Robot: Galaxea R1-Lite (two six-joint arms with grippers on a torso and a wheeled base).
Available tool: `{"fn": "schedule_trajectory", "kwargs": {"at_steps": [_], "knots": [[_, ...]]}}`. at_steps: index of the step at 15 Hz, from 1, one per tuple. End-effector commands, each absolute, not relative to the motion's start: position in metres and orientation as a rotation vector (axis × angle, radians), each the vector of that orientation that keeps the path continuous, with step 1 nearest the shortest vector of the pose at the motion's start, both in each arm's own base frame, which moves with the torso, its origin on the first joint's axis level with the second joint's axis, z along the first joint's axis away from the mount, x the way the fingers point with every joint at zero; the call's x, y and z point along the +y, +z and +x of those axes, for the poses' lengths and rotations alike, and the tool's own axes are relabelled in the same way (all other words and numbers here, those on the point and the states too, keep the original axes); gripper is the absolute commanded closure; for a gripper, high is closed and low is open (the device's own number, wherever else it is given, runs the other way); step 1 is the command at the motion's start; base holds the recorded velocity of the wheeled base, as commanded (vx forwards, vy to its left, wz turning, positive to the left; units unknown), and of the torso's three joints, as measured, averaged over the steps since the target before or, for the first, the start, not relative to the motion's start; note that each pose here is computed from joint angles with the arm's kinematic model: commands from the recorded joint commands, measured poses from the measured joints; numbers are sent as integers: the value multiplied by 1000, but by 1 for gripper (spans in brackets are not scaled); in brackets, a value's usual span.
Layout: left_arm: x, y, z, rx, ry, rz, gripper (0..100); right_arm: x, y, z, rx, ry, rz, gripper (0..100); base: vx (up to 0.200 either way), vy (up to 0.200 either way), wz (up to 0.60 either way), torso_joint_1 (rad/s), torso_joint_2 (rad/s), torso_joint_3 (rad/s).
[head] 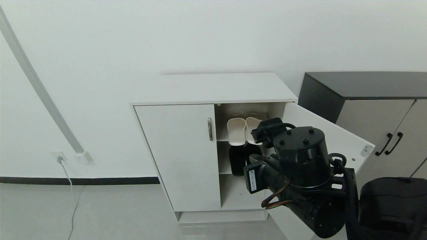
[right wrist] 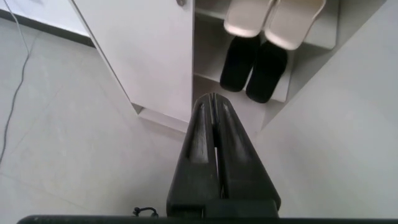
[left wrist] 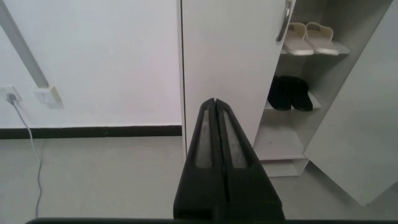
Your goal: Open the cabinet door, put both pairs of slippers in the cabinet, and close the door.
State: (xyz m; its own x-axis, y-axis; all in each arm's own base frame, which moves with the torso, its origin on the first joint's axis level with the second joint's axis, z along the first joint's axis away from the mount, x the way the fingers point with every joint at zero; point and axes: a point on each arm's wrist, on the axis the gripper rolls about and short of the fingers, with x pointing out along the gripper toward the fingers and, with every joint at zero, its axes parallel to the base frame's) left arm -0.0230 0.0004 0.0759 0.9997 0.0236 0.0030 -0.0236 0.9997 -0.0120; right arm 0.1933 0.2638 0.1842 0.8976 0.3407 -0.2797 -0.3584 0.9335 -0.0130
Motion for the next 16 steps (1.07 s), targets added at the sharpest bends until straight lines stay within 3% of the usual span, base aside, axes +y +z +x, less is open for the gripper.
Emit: {"fn": "schedule_trajectory", "kwargs": {"at_steps": [1, 13, 16], "knots": [[0, 76, -23, -2, 23, -12, 100, 264, 183, 193, 280, 363, -67, 100, 0, 0, 0, 188, -510, -305], [0, 76, -23, -2, 25, -12, 100, 263, 183, 193, 282, 361, -69, 100, 0, 0, 0, 237, -560, -325], [0, 76, -23, -2, 23, -14, 100, 262, 180, 197, 288, 350, -74, 100, 0, 0, 0, 100, -234, -118]]}}
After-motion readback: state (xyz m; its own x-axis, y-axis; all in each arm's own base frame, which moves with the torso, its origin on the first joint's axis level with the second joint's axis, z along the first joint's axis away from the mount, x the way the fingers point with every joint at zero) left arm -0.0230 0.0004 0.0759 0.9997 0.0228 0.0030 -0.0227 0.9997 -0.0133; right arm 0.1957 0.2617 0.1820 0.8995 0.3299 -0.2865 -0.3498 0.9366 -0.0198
